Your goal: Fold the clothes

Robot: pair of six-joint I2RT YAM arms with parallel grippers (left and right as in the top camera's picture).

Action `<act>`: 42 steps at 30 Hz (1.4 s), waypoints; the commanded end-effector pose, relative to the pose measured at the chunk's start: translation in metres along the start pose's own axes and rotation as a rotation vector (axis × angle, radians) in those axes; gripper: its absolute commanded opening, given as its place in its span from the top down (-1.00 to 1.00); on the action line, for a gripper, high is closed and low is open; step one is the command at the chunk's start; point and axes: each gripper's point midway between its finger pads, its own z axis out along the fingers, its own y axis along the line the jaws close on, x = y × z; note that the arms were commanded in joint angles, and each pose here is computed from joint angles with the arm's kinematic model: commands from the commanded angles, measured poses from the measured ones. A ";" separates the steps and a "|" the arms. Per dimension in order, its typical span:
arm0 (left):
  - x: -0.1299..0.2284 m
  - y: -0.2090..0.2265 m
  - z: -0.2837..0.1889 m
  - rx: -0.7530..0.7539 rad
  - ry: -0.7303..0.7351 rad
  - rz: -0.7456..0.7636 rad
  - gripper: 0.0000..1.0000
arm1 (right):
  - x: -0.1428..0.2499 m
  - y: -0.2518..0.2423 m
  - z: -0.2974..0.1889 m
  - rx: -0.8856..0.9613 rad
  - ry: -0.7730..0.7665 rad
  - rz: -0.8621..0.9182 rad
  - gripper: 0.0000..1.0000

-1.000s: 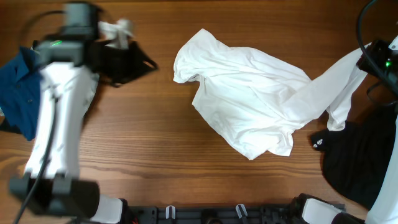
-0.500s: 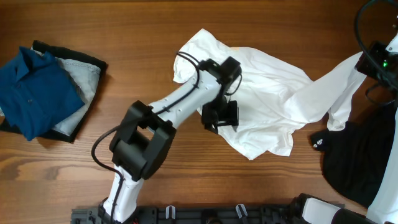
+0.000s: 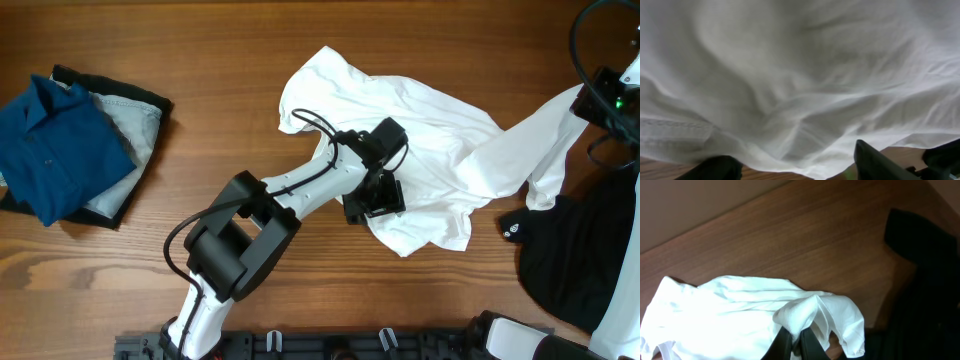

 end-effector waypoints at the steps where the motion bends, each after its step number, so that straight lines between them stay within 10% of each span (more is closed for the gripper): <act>1: 0.003 0.013 0.017 -0.067 -0.023 0.004 -0.10 | -0.002 -0.004 0.000 0.018 -0.005 0.004 0.91; 7: -0.003 0.015 0.019 -0.094 -0.079 0.005 -0.07 | 0.000 -0.004 0.000 0.020 0.006 0.005 0.92; 14: -0.017 0.013 0.018 -0.097 -0.146 0.018 0.85 | 0.001 -0.004 0.000 0.020 0.010 0.005 0.91; 20: -0.029 0.030 0.001 -0.153 -0.192 0.023 0.92 | 0.002 -0.004 0.000 0.021 0.013 0.005 0.91; 32: -0.038 0.143 -0.312 0.021 -0.668 0.018 0.92 | 0.021 0.019 -0.035 -0.113 0.035 -0.006 0.92; 42: 0.114 0.181 -0.517 0.217 -1.442 -0.033 0.92 | -0.007 0.033 -0.189 -0.176 -0.481 -0.080 0.92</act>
